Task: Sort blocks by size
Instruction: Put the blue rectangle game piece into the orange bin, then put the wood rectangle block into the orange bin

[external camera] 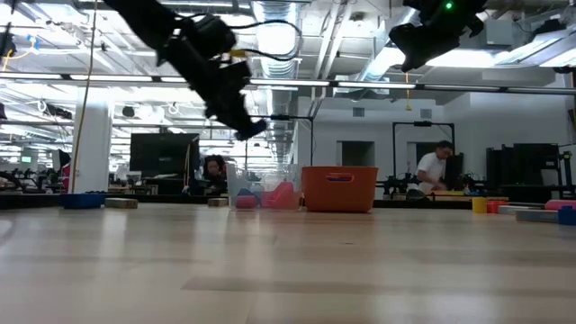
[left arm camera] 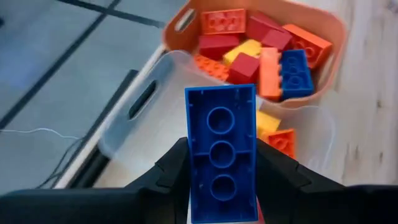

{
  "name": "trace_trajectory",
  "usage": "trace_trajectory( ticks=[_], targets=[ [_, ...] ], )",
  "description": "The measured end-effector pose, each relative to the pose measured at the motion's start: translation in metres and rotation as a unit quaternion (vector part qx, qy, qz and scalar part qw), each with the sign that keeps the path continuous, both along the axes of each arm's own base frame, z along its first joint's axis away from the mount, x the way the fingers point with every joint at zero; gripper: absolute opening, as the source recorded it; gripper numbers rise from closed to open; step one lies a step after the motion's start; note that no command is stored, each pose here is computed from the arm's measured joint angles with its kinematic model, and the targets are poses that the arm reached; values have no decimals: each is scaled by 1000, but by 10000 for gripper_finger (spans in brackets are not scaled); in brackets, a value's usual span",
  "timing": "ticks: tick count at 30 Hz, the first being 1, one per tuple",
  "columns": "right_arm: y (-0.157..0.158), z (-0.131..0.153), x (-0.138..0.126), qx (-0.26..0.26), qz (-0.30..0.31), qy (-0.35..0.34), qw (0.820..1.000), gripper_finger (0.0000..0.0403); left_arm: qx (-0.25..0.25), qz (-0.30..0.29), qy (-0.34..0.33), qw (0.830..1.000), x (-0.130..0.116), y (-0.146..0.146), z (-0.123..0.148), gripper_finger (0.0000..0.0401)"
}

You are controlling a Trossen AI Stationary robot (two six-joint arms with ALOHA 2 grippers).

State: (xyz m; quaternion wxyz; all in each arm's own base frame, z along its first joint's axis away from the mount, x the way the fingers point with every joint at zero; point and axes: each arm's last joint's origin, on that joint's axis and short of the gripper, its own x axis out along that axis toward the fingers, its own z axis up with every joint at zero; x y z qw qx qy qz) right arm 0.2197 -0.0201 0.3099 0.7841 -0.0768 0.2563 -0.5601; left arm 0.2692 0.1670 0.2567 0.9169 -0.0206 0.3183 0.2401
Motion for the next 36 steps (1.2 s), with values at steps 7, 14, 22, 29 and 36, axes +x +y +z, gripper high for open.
trace_trajectory(
  ticks=[7, 14, 22, 29, 36],
  targets=[
    [0, 1, 2, -3, 5, 2, 1000, 163, -33, -70, 0, 997, 67, 4, -8, 125],
    [1, 0, 1, -3, 5, 8, 1000, 163, -31, -98, -5, 995, 124, 8, -19, 133],
    [4, -1, 0, -1, 14, 13, 1000, 163, -49, -115, 23, 992, 130, 4, -11, 303],
    [4, -1, 0, -1, 15, 15, 1000, 163, -105, -123, 140, 977, 84, -16, 18, 325],
    [5, -1, 0, -1, 16, 14, 1000, 163, -194, -43, 277, 940, 17, -44, -2, 307]
  ],
)
